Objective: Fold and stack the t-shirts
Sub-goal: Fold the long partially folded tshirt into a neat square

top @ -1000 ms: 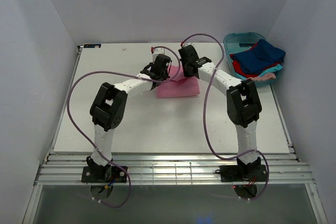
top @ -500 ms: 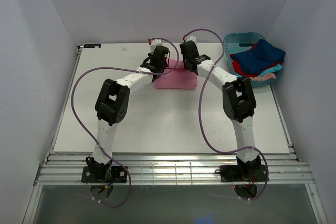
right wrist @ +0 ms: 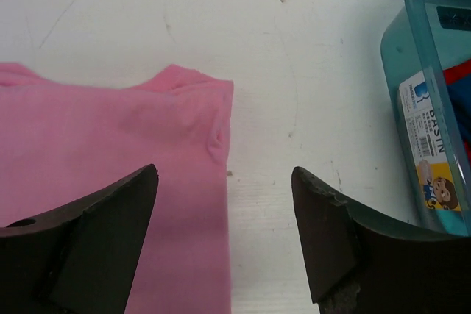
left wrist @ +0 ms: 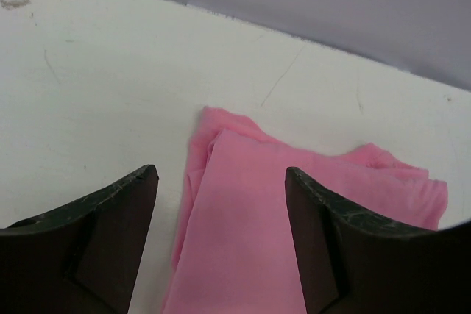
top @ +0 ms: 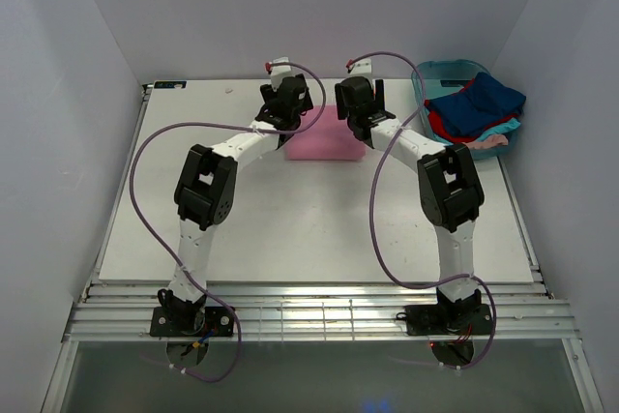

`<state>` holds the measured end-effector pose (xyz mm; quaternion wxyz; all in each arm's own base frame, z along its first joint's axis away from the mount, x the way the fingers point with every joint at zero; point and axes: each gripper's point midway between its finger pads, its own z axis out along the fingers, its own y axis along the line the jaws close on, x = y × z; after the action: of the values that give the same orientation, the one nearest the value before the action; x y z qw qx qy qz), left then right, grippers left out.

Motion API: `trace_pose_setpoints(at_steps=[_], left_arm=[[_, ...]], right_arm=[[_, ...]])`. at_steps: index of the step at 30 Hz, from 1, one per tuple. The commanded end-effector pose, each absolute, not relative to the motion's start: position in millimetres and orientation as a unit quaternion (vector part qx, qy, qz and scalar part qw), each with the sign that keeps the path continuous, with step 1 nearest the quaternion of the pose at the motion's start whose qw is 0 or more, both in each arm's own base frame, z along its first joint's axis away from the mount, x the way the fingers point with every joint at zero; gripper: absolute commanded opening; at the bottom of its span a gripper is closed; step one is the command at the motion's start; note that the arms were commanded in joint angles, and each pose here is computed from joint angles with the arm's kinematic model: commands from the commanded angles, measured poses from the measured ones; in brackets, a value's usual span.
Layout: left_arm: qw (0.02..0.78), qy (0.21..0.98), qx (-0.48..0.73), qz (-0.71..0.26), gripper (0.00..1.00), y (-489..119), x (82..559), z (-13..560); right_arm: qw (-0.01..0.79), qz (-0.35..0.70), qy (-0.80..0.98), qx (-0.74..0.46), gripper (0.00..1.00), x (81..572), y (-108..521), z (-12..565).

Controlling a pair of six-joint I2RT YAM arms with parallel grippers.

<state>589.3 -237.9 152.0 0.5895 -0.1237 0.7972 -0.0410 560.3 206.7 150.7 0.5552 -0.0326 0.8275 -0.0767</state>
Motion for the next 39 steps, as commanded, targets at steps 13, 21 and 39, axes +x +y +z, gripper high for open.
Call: trace_pose_setpoints(at_steps=[13, 21, 39], left_arm=[[0.528, 0.84, -0.053, -0.113, 0.78, -232.6, 542.2, 115.5], [0.507, 0.836, -0.054, -0.202, 0.79, -223.4, 554.9, 116.6], [0.403, 0.853, -0.081, -0.323, 0.81, -238.1, 554.5, 73.9]], right_arm=[[0.473, 0.133, 0.866, -0.089, 0.08, 509.4, 268.4, 123.0], [0.381, 0.102, 0.915, -0.087, 0.08, 498.9, 263.6, 50.3], [0.336, 0.045, 0.937, -0.09, 0.08, 480.0, 238.7, 12.3]])
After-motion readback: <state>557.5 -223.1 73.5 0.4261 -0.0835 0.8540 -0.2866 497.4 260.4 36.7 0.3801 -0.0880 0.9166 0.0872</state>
